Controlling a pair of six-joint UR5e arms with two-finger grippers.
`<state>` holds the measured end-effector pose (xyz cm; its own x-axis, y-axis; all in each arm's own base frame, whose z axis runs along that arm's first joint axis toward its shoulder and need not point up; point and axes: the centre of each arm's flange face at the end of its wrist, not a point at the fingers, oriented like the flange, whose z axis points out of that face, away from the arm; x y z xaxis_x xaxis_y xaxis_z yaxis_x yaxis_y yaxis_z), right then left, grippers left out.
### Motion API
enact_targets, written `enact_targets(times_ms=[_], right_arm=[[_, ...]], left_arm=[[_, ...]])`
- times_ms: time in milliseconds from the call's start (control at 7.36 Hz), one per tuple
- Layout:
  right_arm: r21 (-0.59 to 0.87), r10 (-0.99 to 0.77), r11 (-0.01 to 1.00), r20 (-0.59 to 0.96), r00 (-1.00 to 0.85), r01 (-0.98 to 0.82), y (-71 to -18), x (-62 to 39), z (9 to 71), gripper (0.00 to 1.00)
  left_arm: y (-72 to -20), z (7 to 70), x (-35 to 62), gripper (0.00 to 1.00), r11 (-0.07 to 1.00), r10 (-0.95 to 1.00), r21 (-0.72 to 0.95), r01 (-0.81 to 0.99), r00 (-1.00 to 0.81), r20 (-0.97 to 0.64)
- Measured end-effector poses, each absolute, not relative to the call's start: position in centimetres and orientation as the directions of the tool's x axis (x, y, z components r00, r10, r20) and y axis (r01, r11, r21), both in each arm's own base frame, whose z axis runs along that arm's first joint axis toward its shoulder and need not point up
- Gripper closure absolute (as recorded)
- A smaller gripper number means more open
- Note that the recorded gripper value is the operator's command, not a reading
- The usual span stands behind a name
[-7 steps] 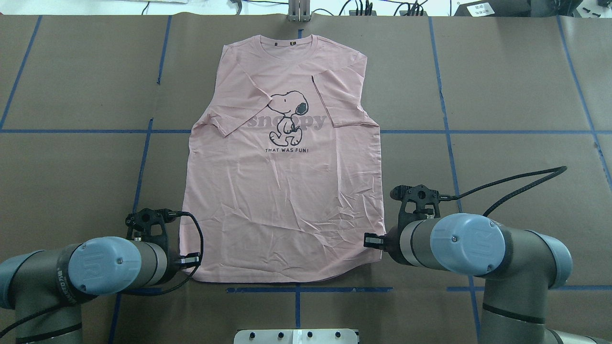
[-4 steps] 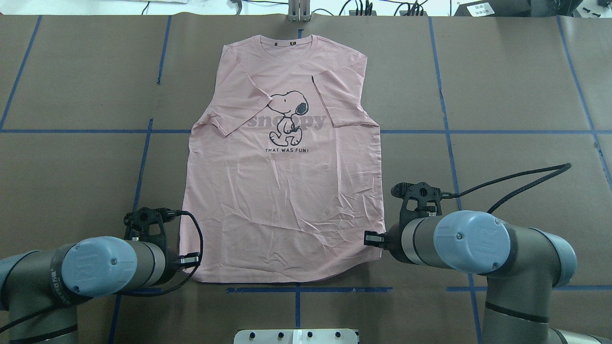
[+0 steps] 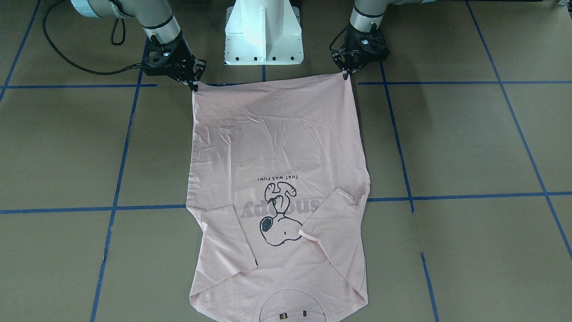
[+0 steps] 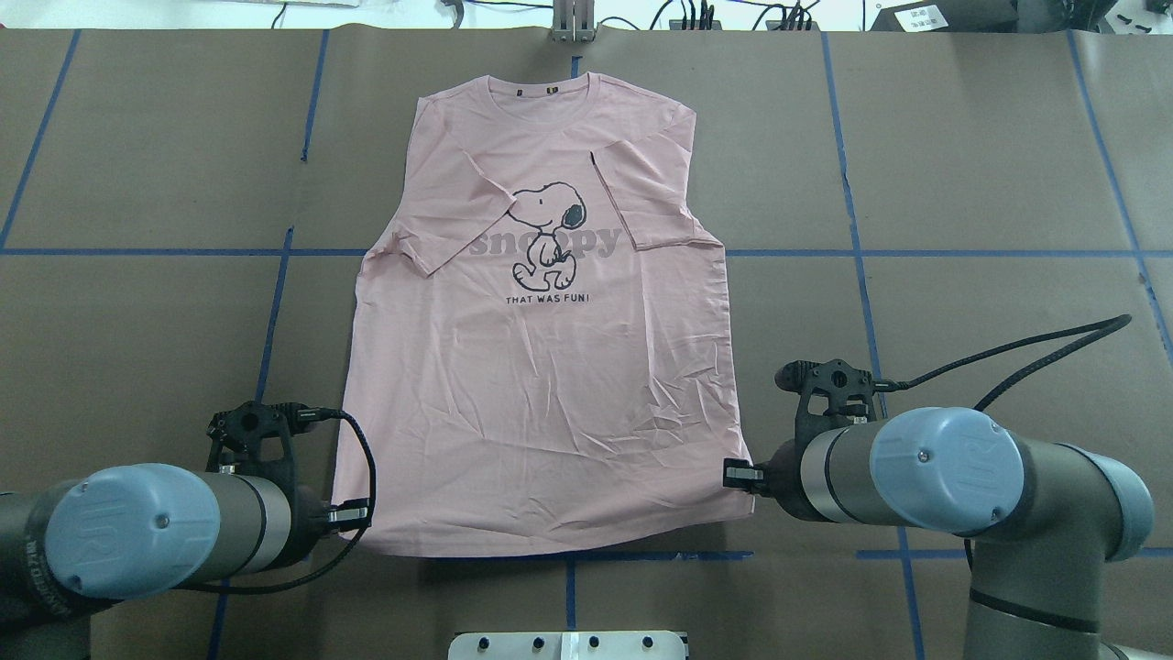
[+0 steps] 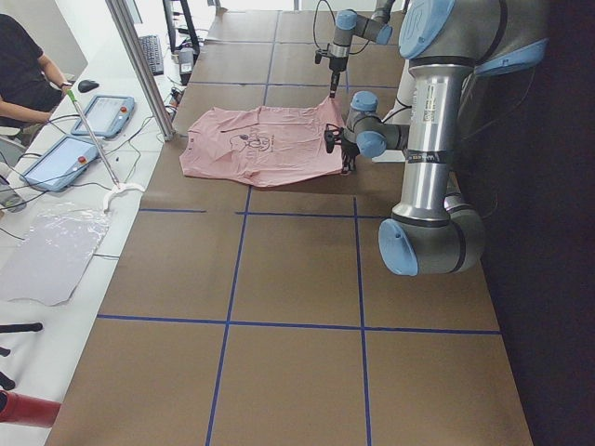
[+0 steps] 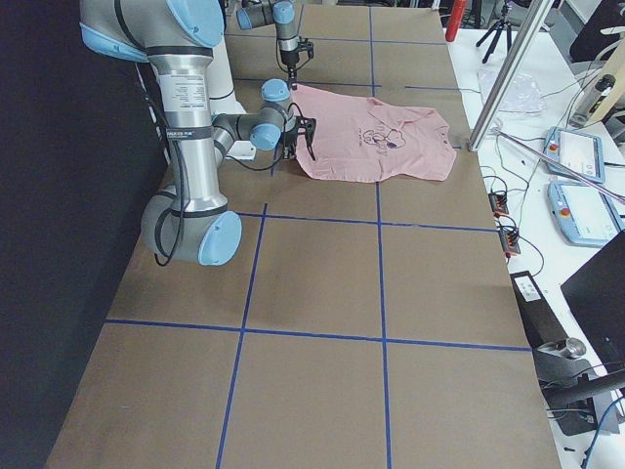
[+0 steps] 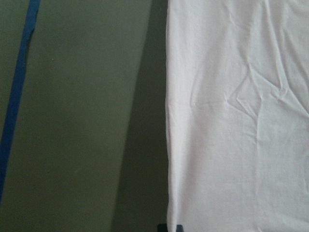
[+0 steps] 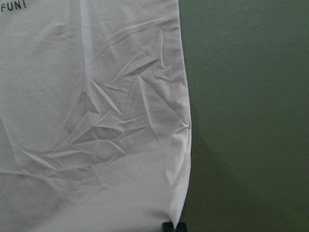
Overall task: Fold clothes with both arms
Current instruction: 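Lift the hem with both grippers and fold it toward the collar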
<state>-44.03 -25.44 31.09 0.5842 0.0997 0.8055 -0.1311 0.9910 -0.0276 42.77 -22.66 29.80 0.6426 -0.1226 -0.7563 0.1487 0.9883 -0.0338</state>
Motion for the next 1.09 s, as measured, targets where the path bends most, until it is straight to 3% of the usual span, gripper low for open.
enact_targets(times_ms=[679, 1087], right_arm=[[-0.03, 0.02, 0.999, 0.841, 0.541, 0.01, -17.4, -38.1, 28.7, 1.0], [0.009, 0.04, 0.995, 0.865, 0.5, -0.096, -23.4, -39.4, 26.8, 1.0]], left_arm=[[-18.8, 24.7, 39.2, 1.0, 0.997, -0.075, -0.05, 0.058, 0.62, -0.781], [-21.2, 24.2, 39.4, 1.0, 0.997, -0.069, -0.025, 0.079, 0.625, -0.778]])
